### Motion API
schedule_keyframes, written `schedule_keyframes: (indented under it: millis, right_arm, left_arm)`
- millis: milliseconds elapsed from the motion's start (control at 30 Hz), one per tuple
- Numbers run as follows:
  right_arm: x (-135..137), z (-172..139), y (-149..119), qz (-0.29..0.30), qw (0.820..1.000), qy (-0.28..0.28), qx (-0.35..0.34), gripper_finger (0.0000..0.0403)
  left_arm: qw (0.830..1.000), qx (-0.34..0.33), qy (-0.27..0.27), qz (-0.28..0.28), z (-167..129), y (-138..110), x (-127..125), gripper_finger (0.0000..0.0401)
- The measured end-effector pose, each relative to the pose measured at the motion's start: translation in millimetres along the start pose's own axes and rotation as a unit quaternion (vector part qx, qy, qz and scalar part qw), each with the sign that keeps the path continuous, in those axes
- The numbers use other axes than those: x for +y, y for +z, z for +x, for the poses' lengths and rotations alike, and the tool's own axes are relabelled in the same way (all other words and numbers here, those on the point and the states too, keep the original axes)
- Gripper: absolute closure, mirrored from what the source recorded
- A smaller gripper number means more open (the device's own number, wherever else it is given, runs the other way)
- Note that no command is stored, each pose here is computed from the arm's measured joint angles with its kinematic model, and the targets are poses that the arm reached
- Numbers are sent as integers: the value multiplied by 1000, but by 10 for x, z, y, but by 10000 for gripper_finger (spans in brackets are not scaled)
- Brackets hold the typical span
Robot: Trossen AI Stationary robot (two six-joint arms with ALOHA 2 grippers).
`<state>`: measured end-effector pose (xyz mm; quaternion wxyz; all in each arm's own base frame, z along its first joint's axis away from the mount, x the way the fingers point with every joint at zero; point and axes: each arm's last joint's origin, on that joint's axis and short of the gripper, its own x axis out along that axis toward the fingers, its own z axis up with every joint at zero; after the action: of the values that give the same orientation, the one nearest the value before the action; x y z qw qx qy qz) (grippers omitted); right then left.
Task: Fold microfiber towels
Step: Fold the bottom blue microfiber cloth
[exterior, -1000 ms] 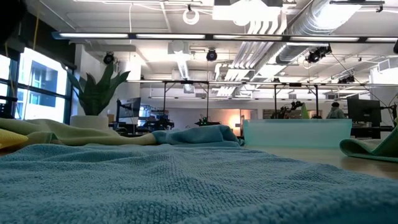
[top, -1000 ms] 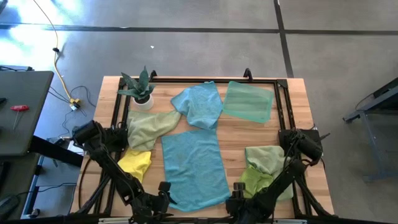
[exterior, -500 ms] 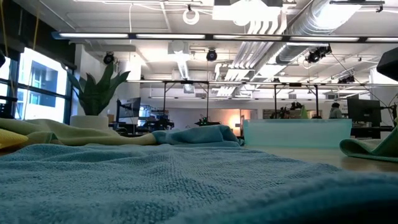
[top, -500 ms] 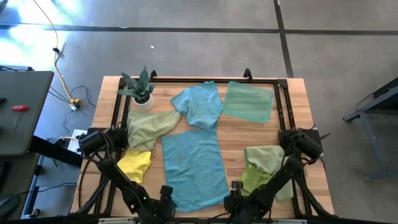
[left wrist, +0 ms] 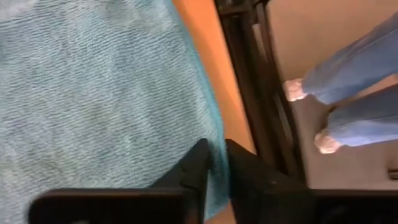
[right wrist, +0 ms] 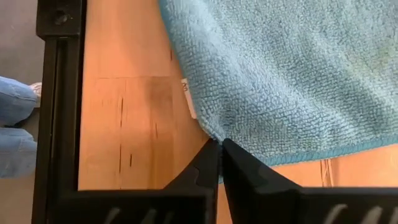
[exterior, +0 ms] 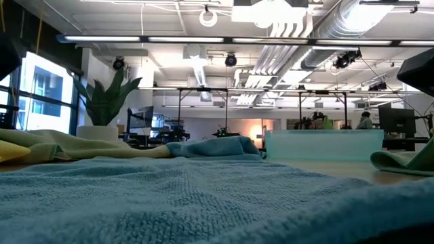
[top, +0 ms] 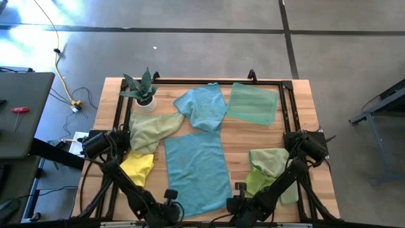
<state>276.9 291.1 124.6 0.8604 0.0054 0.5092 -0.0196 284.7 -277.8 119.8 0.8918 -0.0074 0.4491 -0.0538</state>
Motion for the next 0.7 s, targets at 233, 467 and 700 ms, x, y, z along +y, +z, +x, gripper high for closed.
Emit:
schedule_keyframes:
  millis: [233, 467, 700]
  right_arm:
    - [-4, -23, 7, 12, 1000, 10, 9, 401]
    - [-73, -206, 113, 5, 998, 53, 32, 402]
    - [-278, -318, 340, -8, 997, 74, 34, 403]
  left_arm:
    - [1000, 13, -6, -23, -72, 122, -64, 393]
    - [999, 49, 11, -9, -177, 219, -92, 399]
    - [994, 85, 43, -50, -273, 258, -65, 400]
